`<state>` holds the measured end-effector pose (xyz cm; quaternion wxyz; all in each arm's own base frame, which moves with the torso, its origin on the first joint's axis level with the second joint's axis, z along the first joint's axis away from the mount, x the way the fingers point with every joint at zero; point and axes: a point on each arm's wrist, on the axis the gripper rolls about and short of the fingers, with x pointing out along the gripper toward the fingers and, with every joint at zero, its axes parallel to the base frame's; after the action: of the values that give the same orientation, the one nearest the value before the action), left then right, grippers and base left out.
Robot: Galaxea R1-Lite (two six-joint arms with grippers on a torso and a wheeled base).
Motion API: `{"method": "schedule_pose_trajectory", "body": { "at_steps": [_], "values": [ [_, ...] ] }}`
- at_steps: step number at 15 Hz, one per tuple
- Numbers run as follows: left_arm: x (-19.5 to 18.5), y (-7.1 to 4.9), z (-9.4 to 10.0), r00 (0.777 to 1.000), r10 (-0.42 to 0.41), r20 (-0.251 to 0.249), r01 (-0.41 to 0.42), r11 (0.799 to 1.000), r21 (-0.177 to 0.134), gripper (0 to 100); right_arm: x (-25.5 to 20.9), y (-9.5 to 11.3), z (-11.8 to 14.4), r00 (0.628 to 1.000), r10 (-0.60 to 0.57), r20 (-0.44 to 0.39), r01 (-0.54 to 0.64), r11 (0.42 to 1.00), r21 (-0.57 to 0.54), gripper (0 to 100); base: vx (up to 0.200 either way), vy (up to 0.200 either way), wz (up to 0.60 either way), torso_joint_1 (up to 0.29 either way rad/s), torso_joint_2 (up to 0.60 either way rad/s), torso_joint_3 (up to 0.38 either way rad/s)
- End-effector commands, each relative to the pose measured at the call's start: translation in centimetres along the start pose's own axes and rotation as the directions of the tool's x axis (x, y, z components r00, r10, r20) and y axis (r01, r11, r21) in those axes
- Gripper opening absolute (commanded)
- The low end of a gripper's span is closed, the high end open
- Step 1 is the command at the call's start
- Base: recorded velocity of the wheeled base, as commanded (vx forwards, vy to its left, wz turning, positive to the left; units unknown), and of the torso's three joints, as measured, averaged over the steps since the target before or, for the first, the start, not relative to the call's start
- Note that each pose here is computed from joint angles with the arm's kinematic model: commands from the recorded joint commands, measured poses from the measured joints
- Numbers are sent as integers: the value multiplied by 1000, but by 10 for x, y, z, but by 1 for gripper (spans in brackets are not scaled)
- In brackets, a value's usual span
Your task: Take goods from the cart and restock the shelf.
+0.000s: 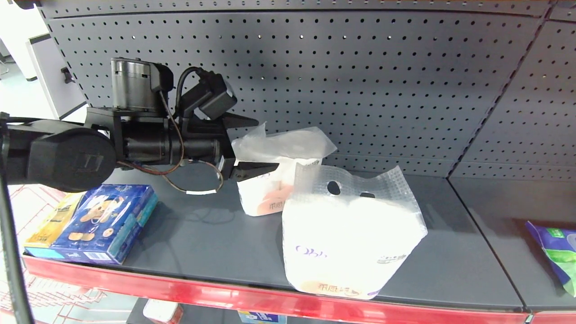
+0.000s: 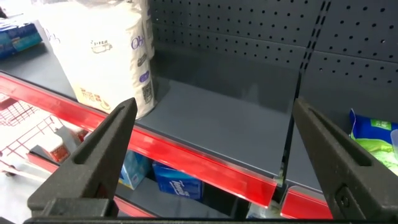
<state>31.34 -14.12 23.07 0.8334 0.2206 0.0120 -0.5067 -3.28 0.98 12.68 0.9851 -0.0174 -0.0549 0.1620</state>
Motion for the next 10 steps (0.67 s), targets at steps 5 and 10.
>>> {"method": "schedule_pose_trajectory", "body": {
  "at_steps": [5,10],
  "values": [
    [-23,-8,-12,999,19,-43,-21,999,-32,100,1,0,-2,1000,2,-7,-2,1000,2,100,0,0,0,0,0,0],
    [-26,-17,-32,995,2,-96,-10,997,-78,100,1,0,-2,1000,2,-7,-2,1000,3,100,0,0,0,0,0,0]
  ]
}}
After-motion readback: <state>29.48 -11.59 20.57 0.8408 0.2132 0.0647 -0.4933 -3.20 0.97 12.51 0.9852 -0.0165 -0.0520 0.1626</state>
